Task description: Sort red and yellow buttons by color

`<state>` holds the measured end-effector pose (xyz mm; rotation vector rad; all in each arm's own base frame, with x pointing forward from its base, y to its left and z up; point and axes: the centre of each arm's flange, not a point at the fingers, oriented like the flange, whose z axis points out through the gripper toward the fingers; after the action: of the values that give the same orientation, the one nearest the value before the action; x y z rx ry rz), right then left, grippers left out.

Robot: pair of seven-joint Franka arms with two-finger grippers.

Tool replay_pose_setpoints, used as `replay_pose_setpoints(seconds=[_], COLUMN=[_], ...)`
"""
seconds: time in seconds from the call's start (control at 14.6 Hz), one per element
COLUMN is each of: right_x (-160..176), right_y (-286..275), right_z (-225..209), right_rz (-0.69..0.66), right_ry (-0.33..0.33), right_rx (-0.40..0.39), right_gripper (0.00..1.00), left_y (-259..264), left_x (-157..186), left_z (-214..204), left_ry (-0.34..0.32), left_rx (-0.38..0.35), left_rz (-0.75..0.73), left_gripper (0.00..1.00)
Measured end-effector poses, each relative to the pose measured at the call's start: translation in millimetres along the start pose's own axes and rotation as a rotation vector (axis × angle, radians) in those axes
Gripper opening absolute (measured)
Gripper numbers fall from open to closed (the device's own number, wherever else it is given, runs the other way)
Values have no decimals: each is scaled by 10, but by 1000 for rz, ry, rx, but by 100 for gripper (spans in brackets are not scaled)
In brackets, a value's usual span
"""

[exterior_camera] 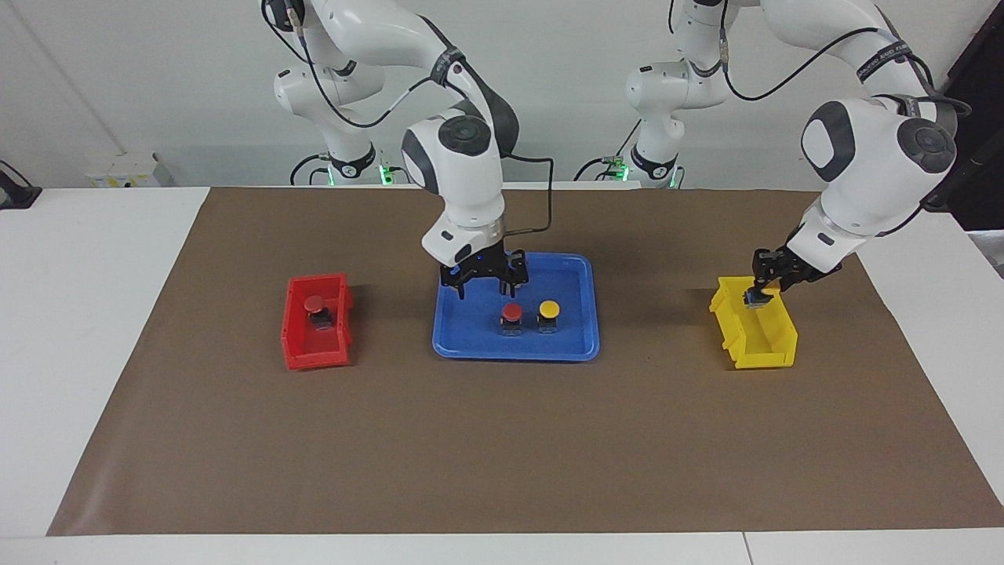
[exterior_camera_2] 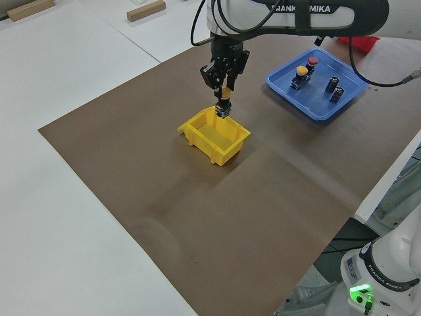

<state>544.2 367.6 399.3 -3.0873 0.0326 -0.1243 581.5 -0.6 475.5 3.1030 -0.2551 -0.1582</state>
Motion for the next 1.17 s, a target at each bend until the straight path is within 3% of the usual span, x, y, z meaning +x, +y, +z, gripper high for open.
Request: replay_pose_setpoints(seconds=[0.27,0.76,0.96,1.03,1.17], right_x=[-97,-146,-140,-134,-92], right_y=[-210,-202,-200,-196,-178], right_z=[376,594,592,587,523], right_rz=[-58,-64,-63,-62,-56], right_ry=[14,24,28,29,19], right_rx=[-36,-22,-20,-20,-33], right_gripper=[89,78,46,41,41], left_y=[-36,-101,-130,-130,-129], left_x=[-144,-317,-355,-365,-379], left_z=[254,801,959,1003,1088], left_ry=[33,75,89,90,100], left_rx=[6,14,18,18,21], left_rz=[5,-7,-2,3,7], left_gripper=[41,41,41,41,41])
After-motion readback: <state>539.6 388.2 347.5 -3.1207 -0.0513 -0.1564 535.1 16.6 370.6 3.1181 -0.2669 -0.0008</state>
